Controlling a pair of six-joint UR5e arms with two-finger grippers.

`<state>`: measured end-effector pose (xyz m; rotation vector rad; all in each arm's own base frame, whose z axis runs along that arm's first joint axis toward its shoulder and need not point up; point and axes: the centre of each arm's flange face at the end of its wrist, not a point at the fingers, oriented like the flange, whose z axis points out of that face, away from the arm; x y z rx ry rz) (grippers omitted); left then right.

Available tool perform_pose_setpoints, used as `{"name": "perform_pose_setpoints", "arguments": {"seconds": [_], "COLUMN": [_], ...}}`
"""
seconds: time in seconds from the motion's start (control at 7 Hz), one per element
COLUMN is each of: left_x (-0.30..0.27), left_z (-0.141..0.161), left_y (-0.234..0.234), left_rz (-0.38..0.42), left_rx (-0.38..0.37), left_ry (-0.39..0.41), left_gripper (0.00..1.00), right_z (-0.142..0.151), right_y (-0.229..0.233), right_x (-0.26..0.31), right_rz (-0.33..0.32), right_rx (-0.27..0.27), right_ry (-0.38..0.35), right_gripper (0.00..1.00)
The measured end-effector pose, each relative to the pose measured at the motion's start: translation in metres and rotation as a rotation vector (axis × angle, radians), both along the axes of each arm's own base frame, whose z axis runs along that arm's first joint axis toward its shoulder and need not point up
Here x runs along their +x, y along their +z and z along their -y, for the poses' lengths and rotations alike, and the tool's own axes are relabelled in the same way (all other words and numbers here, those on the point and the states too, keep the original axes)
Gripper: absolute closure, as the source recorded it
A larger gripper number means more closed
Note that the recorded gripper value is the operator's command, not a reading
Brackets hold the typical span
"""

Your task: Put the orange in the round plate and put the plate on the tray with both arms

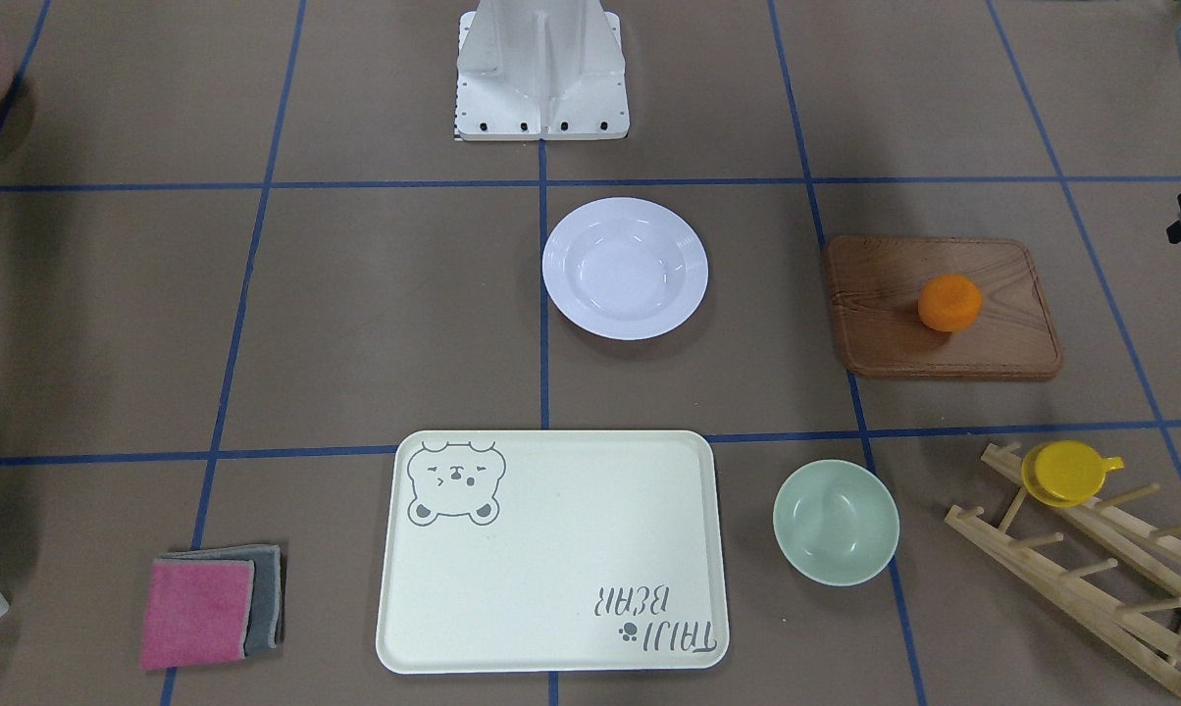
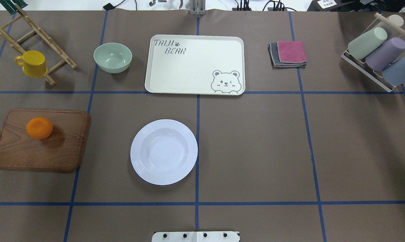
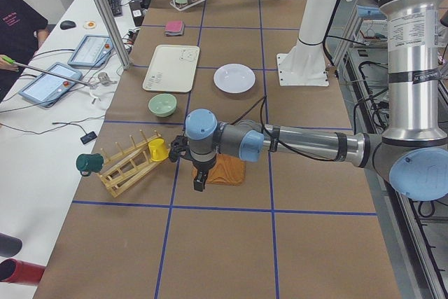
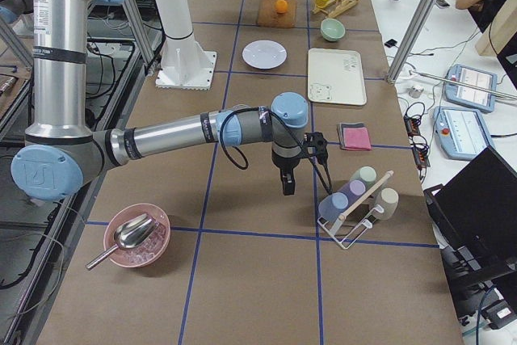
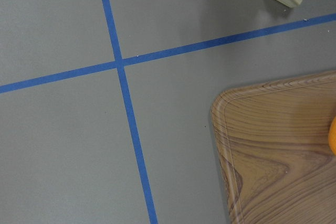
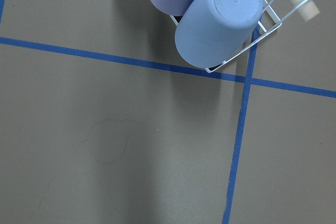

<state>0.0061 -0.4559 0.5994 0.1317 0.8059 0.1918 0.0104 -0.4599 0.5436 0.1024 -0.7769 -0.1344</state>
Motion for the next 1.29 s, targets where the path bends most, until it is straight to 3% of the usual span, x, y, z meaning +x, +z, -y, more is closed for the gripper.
{"name": "perform_pose_setpoints", "arguments": {"seconds": [0.29,0.43,0.86,1.0,1.29], "left_x": [0.000,0.001,0.010,0.020,0.040], "left_z": [0.000,0.001,0.006,0.007,0.006], "left_y": [-0.001,-0.002,-0.020,-0.028,-0.040], "left_rz": [-0.001,-0.002,-0.014,-0.019,-0.028], "left_rx": [-0.001,-0.006,-0.060,-0.079,-0.099], "left_ry": [-0.001,-0.006,-0.074,-0.084,-0.087], "left_gripper": [0.00,0.00,0.00,0.00,0.00], "right_z": [0.010,0.018,0.025,0.024,0.037], "right_y": [-0.018,-0.039,-0.111,-0.123,-0.139], "right_x": [-0.016,-0.039,-0.084,-0.090,-0.105], "right_rz": [0.040,0.102,0.458,0.534,0.576], "right_rx": [0.028,0.042,-0.079,-0.106,-0.170], "right_ry": [-0.031,-0.069,-0.119,-0.138,-0.142], "right_gripper": [0.00,0.00,0.00,0.01,0.02]}}
